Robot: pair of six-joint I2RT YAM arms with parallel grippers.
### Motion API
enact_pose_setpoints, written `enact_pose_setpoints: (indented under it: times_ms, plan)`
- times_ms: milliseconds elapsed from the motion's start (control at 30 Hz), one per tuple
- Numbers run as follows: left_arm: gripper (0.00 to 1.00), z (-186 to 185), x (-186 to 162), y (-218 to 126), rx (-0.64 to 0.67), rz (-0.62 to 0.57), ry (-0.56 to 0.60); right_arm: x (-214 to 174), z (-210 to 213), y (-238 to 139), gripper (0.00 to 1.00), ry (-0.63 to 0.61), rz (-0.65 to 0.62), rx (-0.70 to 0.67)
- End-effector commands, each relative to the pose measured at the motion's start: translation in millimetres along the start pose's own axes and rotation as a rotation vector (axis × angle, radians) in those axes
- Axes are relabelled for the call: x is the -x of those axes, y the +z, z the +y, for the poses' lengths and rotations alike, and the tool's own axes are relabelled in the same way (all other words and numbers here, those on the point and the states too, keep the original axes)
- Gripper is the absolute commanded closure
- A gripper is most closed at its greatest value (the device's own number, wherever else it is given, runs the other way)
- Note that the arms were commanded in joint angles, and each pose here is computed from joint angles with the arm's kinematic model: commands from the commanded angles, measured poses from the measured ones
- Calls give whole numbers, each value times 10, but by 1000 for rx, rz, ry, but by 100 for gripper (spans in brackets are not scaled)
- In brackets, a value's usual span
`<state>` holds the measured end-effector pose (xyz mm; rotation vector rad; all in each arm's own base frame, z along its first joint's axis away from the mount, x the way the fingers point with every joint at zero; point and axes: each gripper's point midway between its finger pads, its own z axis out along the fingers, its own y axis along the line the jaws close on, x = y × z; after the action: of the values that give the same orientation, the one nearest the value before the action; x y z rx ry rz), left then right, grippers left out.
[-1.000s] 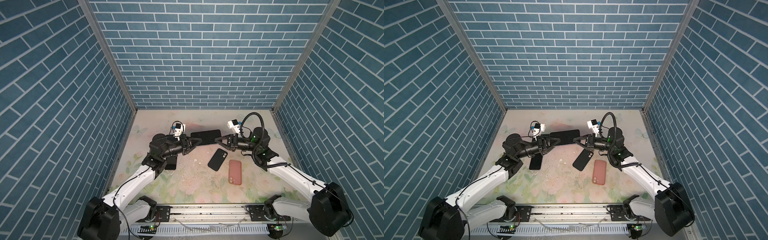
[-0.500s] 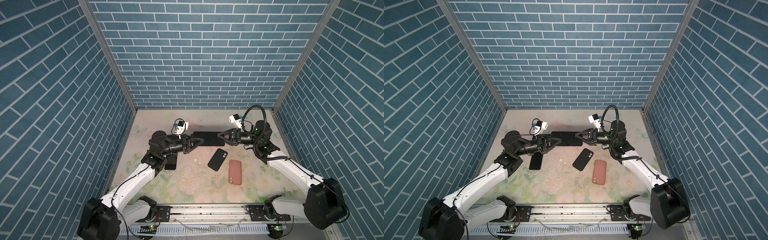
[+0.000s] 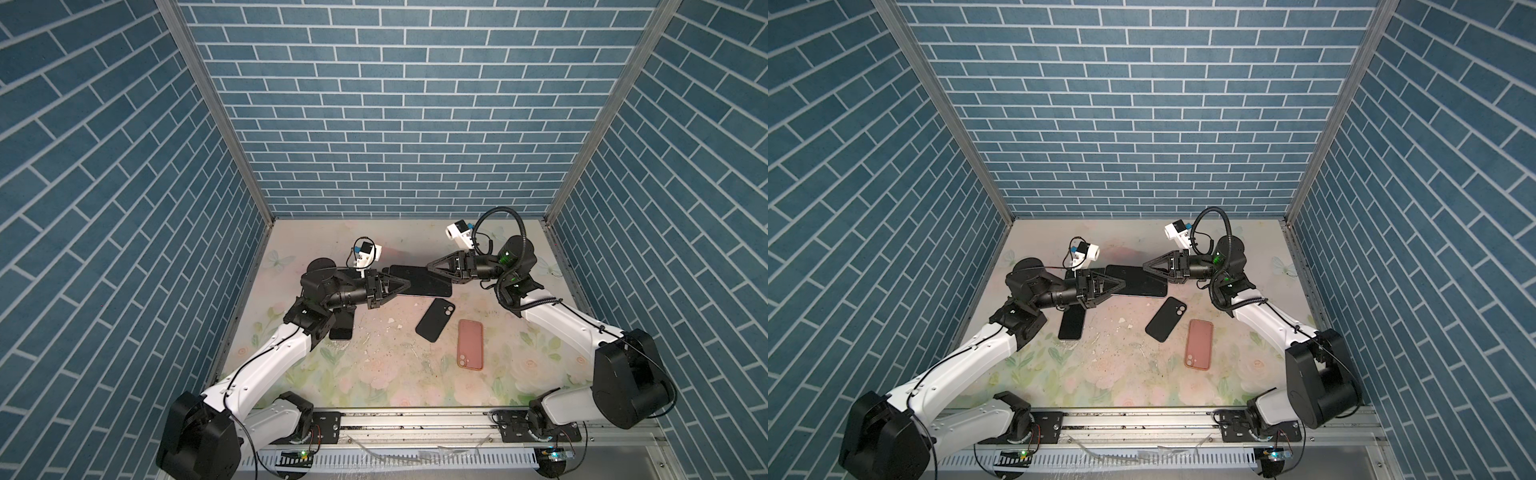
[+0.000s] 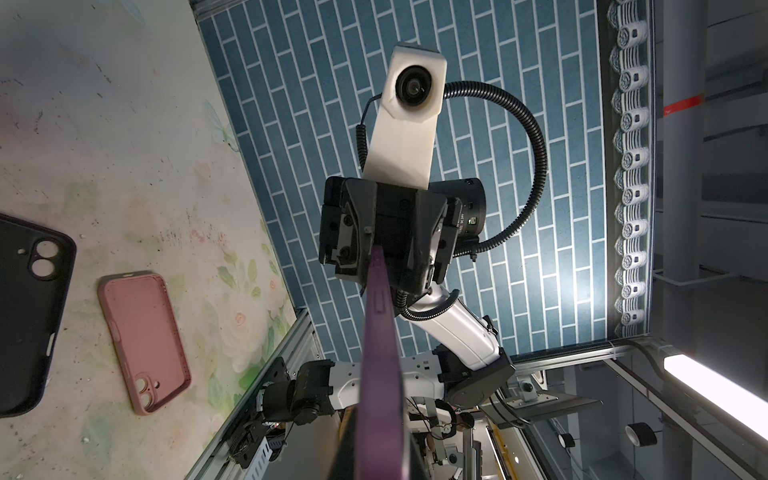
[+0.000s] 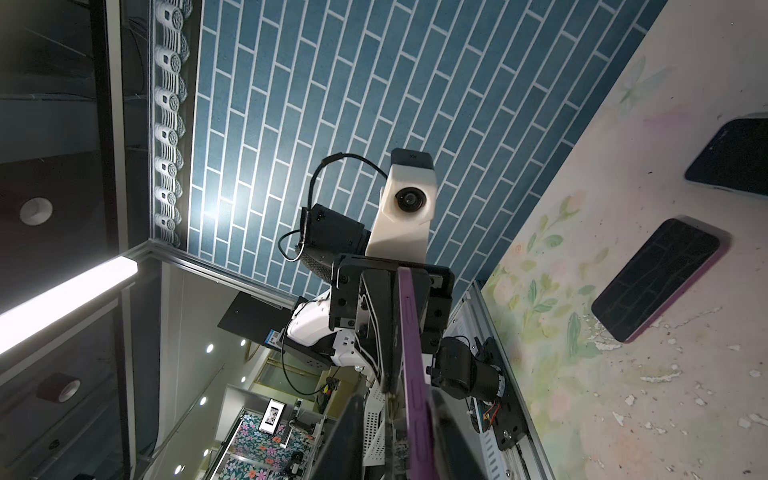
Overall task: Put the phone into the phone case
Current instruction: 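Hold the purple-framed phone raised between both grippers, then release the phone with the left gripper while the right keeps holding it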
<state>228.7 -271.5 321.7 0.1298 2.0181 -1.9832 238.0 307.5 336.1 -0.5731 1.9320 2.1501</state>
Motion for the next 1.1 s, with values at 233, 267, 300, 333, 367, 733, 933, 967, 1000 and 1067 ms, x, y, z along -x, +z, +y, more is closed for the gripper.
enact_pose_setpoints:
  times_ms: [233, 267, 300, 333, 367, 733, 933, 967, 1000, 1067]
  plan:
    - [100, -79, 90, 49, 9, -22, 71, -139, 158, 49, 86, -18, 66, 47]
    - [100, -65, 90, 56, 11, -21, 68, -138, 150, 50, 88, -15, 66, 45]
    - [100, -54, 98, 56, 14, -23, 65, -137, 135, 51, 91, -10, 67, 42]
    - [100, -26, 104, 64, 20, -24, 59, -137, 120, 52, 96, -7, 67, 38]
    - [100, -9, 109, 69, 25, -26, 53, -136, 108, 54, 99, -5, 68, 34]
    - [39, 517, 73, -215, 390, -109, 26, -120, -316, -165, 100, -21, 33, -282]
    - [38, 1174, -175, -682, 751, -208, -180, -42, -626, -523, 100, -6, -60, -582]
    - [39, 1293, -252, -770, 819, -222, -216, -38, -685, -603, 100, -5, -78, -644]
    - [39, 1382, -324, -816, 865, -224, -242, -42, -731, -675, 100, -5, -92, -696]
    - [40, 1545, -457, -865, 938, -228, -294, -63, -820, -845, 100, 0, -118, -810]
